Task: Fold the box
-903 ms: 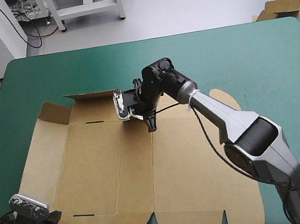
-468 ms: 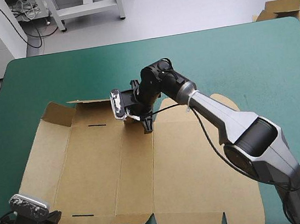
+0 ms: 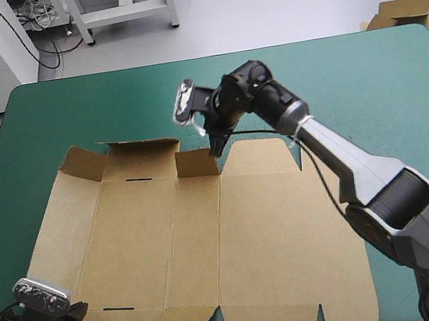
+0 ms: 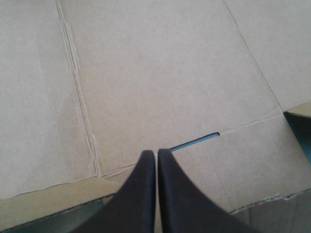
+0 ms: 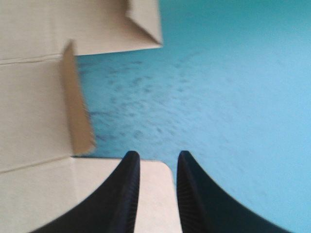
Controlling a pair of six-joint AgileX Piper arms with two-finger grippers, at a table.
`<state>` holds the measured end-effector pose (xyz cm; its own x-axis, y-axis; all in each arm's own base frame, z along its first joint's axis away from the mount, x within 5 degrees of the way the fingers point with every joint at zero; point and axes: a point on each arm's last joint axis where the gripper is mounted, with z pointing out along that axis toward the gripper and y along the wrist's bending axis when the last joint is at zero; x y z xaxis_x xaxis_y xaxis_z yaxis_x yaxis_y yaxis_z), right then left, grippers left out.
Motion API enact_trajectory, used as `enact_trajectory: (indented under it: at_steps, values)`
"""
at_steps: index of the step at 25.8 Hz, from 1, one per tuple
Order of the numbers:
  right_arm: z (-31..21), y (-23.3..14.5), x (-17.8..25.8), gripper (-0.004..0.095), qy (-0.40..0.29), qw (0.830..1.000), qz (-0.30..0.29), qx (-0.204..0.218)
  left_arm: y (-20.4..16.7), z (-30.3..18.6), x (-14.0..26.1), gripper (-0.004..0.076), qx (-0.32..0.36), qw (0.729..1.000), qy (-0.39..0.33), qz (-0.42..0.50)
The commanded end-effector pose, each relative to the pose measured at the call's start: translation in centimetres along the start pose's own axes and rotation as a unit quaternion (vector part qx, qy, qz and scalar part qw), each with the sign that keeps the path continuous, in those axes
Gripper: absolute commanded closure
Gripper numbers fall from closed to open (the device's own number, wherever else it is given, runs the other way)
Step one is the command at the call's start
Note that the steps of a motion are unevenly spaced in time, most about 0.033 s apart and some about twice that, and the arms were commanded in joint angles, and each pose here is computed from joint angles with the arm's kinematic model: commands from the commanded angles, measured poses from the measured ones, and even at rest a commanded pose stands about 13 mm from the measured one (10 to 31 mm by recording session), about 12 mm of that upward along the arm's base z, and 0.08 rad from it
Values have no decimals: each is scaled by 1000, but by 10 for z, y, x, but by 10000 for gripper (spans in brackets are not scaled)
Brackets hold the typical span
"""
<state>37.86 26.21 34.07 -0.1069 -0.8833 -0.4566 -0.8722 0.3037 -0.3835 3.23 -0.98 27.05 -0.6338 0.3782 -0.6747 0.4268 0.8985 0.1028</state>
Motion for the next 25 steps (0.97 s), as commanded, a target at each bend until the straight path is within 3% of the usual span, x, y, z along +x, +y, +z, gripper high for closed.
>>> enact_trajectory:
  at_steps: [1, 8, 12, 16, 22, 25]
  values:
    - [-82, -37, 12, 735, -45, 991, 77, 104, 1, -5, -10, 731, -2, 999, -35, -3]
    - [-136, -68, 73, 917, 1, 965, 222, 136, 1, -5, -10, 731, -2, 999, -35, -3]
    - [-167, -69, 98, 928, -1, 941, 297, 161, 1, -5, -10, 731, -2, 999, -35, -3]
    - [-189, -42, 132, 928, 24, 919, 361, 161, 1, -5, -10, 731, -2, 999, -35, -3]
    - [-192, 10, 161, 928, 62, 911, 387, 127, 1, -5, -10, 731, -2, 999, -35, -3]
    - [-188, 57, 189, 928, 94, 903, 406, 102, 1, -5, -10, 731, -2, 999, -35, -3]
